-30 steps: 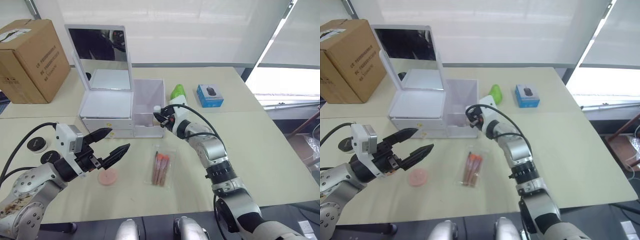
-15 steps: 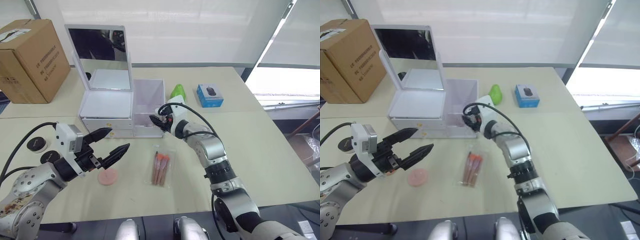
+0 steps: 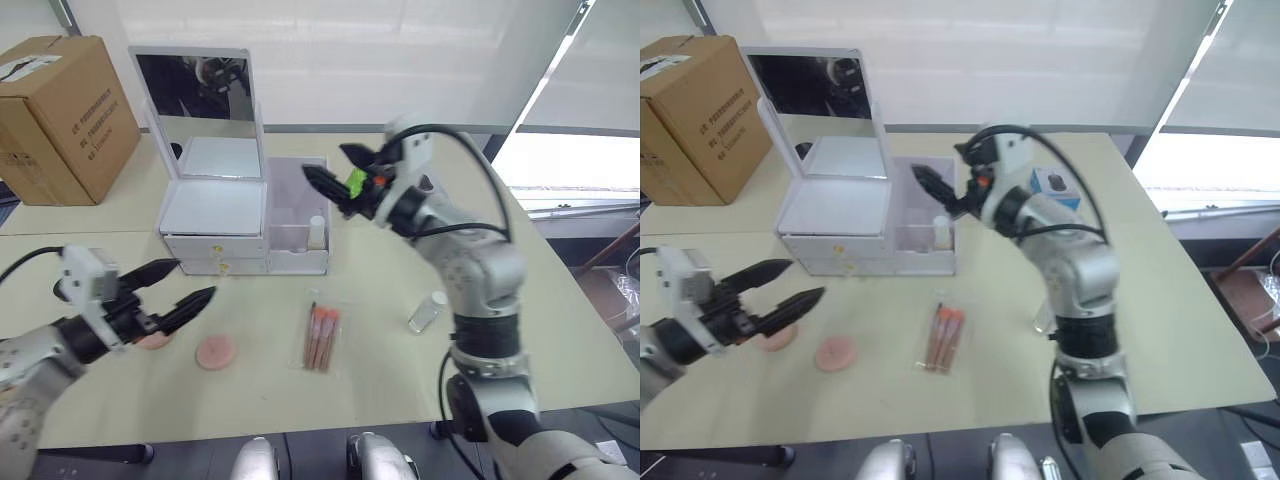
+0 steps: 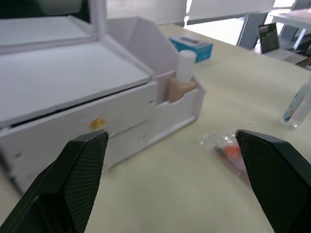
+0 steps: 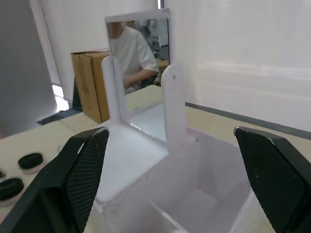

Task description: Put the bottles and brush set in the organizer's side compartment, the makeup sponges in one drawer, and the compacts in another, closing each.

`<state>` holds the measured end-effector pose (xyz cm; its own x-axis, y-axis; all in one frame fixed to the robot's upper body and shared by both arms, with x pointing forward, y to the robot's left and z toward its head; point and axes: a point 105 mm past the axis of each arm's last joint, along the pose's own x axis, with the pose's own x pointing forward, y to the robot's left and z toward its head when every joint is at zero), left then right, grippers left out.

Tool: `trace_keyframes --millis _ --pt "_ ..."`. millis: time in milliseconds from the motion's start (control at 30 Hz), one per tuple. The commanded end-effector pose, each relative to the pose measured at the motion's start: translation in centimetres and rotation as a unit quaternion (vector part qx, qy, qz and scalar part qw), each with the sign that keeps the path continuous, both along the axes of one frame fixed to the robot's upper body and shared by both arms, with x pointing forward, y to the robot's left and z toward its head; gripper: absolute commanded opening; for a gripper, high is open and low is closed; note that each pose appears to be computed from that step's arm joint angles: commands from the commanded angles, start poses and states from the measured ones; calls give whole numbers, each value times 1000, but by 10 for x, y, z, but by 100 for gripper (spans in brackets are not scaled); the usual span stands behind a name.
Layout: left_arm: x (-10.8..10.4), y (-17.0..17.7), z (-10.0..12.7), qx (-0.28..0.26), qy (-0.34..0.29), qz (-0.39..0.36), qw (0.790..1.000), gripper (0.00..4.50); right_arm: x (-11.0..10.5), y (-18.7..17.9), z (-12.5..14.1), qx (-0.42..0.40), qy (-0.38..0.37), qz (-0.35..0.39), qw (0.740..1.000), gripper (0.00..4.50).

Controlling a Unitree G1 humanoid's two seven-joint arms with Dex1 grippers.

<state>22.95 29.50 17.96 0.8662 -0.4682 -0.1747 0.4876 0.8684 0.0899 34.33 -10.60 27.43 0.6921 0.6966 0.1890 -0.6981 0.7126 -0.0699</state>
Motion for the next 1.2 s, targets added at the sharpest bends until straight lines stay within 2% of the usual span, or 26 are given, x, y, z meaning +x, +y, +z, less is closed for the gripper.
trace_keyframes --millis 33,100,300,433,500,667,900,1033,1133,1200 --pt "-15 53 15 41 -15 63 997 450 -19 -63 -9 -38 2 -39 999 448" --pt "-27 88 19 58 -13 111 992 450 -35 -122 -33 -94 30 -94 991 448" --pt "-58 162 6 97 26 210 973 450 -84 -220 -81 -159 103 -168 967 448" --pt "-65 188 -4 109 31 255 960 450 -101 -247 -106 -179 134 -196 955 448" --pt "-66 194 -11 114 41 263 957 450 -107 -254 -113 -164 139 -207 954 448" --pt "-55 195 -14 109 25 262 959 450 -114 -251 -124 -161 138 -210 954 448" --pt "-40 178 -14 94 4 228 969 450 -109 -239 -112 -161 113 -205 959 448" --pt "-14 117 -15 58 -24 126 990 450 -104 -216 -92 -126 90 -189 970 448" --pt "0 63 -11 27 -45 59 997 450 -101 -183 -74 -87 75 -158 981 448" --pt "5 32 -6 6 -50 12 999 450 -99 -159 -71 -80 78 -134 985 448"
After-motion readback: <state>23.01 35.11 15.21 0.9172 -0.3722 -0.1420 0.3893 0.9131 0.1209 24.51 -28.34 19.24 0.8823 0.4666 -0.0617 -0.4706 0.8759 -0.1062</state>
